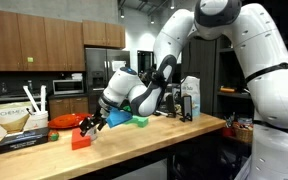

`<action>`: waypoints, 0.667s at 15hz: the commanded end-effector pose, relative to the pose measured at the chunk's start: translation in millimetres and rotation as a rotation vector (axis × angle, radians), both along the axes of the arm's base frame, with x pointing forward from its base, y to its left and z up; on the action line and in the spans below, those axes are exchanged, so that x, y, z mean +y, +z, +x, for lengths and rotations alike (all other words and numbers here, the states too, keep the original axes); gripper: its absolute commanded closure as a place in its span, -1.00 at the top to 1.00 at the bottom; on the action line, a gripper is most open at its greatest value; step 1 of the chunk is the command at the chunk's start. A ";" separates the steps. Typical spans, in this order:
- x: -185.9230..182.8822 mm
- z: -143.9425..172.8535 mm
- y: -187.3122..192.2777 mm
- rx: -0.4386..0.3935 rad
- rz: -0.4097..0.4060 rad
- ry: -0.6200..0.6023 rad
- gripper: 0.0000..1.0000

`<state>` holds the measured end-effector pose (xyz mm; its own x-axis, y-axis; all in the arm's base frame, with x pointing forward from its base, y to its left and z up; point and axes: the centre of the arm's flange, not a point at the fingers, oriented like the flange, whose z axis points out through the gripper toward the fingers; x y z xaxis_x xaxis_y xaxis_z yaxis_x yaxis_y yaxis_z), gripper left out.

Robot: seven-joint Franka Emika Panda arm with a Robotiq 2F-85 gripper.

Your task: Push the white tin to left

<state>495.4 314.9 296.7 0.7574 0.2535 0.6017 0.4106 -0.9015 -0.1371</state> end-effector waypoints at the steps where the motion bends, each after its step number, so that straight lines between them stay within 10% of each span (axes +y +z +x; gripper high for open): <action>1: -4.7 10.5 1.3 -0.054 0.157 0.099 1.00; 10: 14.8 45.8 35.0 -0.264 0.450 0.202 1.00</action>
<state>541.0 338.6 351.0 0.5851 0.1495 0.7971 0.6055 -0.7344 -0.3067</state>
